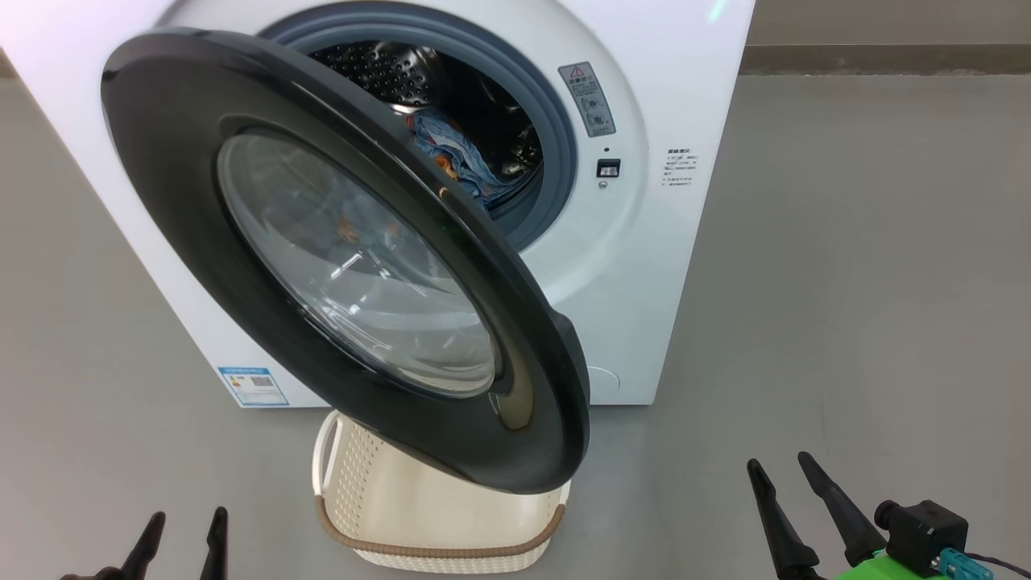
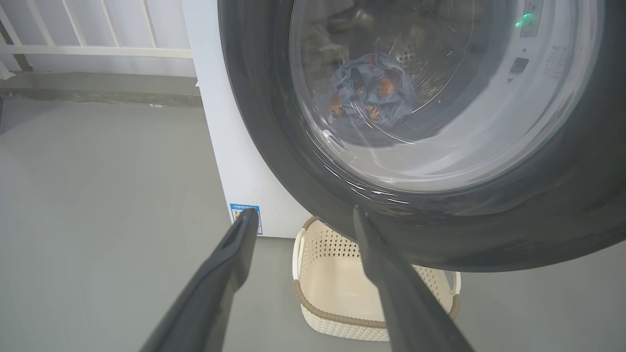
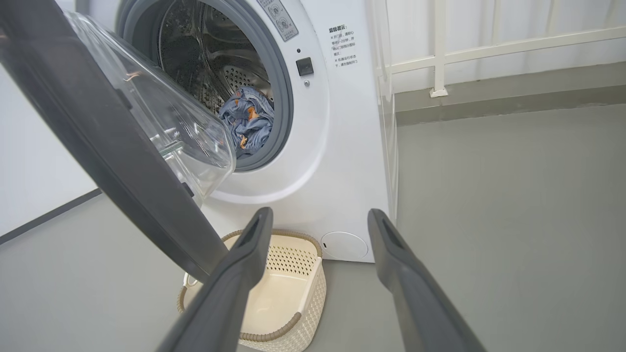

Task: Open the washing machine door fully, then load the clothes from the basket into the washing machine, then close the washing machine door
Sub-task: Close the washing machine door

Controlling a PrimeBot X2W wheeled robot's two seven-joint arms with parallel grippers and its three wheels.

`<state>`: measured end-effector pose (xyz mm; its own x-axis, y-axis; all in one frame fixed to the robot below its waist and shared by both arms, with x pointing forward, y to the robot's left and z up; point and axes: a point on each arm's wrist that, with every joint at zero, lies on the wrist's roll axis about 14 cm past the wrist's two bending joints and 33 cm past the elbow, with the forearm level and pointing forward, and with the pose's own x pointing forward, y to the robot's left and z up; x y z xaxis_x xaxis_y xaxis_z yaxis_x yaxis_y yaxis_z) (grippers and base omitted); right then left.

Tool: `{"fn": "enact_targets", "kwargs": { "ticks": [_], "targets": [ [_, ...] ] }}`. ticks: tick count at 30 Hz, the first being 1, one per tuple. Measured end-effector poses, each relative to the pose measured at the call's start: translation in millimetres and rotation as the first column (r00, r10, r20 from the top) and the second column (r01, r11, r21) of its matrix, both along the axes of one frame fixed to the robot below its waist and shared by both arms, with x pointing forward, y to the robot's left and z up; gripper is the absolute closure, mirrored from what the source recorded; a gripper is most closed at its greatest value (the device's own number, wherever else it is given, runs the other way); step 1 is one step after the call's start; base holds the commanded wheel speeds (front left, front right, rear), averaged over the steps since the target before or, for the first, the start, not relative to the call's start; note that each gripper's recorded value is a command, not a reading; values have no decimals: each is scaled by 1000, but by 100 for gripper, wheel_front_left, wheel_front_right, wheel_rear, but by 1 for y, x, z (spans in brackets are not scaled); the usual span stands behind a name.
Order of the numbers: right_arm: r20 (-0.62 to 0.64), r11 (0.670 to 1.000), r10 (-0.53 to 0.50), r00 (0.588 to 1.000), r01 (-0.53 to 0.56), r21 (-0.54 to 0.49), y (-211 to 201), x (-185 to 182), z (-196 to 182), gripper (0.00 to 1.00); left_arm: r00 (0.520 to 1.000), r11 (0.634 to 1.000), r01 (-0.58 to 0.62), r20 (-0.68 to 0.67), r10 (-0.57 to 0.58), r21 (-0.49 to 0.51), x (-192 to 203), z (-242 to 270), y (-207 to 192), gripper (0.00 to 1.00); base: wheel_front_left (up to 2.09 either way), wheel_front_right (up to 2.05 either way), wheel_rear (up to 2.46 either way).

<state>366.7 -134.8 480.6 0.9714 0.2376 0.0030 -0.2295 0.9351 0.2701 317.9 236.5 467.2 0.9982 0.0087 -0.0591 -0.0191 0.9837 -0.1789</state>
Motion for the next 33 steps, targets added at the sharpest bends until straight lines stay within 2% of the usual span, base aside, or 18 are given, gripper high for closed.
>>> {"fn": "enact_targets", "kwargs": {
  "ticks": [3,4,5,6,7,11,15,18,21,24,25,27,31,33],
  "targets": [
    [1,1000,2,1000,-2,11,2,1,1,0,1000,1000,-3,1,3,-2,-1,0,0,0,0,0,0],
    [2,1000,5,1000,-5,12,3,1,1,26,1000,1000,-6,2,6,-5,-1,0,0,0,0,0,0],
    [6,1000,7,1000,-7,14,4,2,3,58,1000,1000,-9,4,9,-9,0,1,0,0,0,0,0],
    [12,1000,11,1000,-11,20,6,3,5,96,1000,1000,-12,6,12,-13,0,1,0,0,0,0,0],
    [22,1000,15,1000,-15,24,7,6,9,100,1000,1000,-16,10,16,-17,0,2,0,0,0,0,0],
    [118,998,46,992,-52,41,21,22,41,100,999,999,-26,27,26,-22,0,6,-1,0,0,0,0],
    [241,992,74,968,-95,77,37,37,86,100,998,999,-38,52,39,-33,-1,13,-1,0,0,0,0],
    [343,980,90,935,-144,137,51,42,126,100,996,998,-47,68,50,-39,-4,17,0,0,0,0,0],
    [454,962,115,884,-212,169,68,41,170,100,995,998,-56,81,59,-42,-9,20,1,0,0,0,0],
    [535,932,171,828,-311,184,93,29,202,100,994,997,-66,90,70,-41,-13,22,3,0,0,0,0],
    [568,905,220,793,-383,185,113,16,214,100,992,996,-76,101,81,-46,-15,26,5,0,0,0,0],
    [589,871,265,763,-452,194,132,2,222,100,989,995,-84,116,90,-53,-17,29,5,0,0,0,0],
    [594,813,364,717,-556,173,165,-20,223,100,986,993,-100,131,106,-59,-24,33,8,0,0,0,0],
    [576,788,412,706,-594,165,179,-29,216,100,985,992,-109,125,116,-62,-29,31,9,0,0,0,0]
  ]
}}
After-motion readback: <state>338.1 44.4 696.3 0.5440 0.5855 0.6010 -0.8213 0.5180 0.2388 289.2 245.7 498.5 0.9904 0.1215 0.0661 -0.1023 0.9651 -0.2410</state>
